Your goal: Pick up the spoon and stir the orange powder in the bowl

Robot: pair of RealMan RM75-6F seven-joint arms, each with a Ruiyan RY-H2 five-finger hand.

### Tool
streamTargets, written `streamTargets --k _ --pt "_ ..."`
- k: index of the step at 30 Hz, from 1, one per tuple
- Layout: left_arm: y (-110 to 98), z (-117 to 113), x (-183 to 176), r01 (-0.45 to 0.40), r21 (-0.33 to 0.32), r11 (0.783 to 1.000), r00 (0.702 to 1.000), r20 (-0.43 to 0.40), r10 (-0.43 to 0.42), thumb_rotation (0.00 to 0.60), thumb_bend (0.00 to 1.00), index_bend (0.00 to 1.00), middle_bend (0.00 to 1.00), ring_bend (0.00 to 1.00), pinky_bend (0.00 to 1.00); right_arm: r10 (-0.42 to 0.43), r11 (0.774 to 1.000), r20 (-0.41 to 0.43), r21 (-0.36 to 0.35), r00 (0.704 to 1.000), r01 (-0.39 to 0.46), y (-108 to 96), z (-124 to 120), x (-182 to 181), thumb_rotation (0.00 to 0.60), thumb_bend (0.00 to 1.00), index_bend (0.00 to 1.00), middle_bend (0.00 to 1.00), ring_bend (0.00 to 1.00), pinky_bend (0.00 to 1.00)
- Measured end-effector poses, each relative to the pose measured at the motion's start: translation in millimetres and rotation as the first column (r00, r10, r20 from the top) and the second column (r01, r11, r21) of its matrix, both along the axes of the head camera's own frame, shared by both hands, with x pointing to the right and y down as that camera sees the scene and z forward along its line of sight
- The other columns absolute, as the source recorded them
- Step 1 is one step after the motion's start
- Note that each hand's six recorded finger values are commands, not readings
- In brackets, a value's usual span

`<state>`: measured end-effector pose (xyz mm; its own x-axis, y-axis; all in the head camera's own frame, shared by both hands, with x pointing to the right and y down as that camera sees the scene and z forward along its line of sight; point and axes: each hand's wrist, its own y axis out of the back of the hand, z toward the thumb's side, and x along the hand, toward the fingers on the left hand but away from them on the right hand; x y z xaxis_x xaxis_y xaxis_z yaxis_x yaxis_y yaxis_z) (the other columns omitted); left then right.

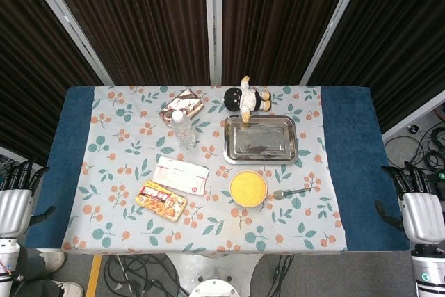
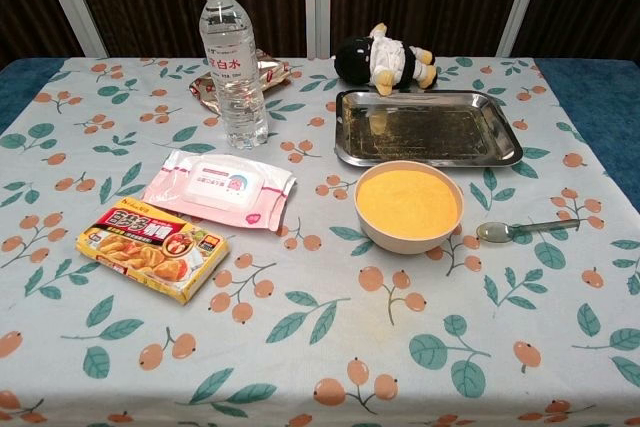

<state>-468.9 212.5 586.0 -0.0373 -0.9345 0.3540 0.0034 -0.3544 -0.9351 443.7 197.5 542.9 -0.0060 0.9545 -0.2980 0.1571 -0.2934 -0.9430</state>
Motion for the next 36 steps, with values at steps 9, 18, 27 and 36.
streamTargets --k 9,18,27,36 --pt "1 -3 -1 0.001 0.018 1.0 1.0 0.002 -0.001 0.6 0.09 0.23 0.1 0.09 0.12 -0.003 1.0 0.002 -0.001 1.0 0.003 3 0 0 0.6 0.23 0.17 0.22 0.05 0.08" --pt "1 -4 1 -0.012 0.034 0.999 1.0 -0.018 0.012 0.6 0.09 0.14 0.08 0.09 0.12 -0.03 0.999 -0.011 -0.023 0.999 0.029 3 2 -2 0.6 0.23 0.14 0.21 0.05 0.08" --pt "5 2 1 -0.002 -0.012 1.0 1.0 -0.022 0.001 0.6 0.09 0.15 0.08 0.09 0.12 -0.111 0.989 0.009 -0.099 0.994 0.111 -6 28 -26 0.6 0.24 0.4 0.31 0.14 0.18" --pt "8 6 -3 0.009 -0.033 0.999 0.999 -0.031 -0.01 0.6 0.09 0.16 0.08 0.09 0.12 -0.225 0.935 0.046 -0.271 0.973 0.229 -21 100 -66 0.6 0.24 0.43 0.29 0.12 0.17"
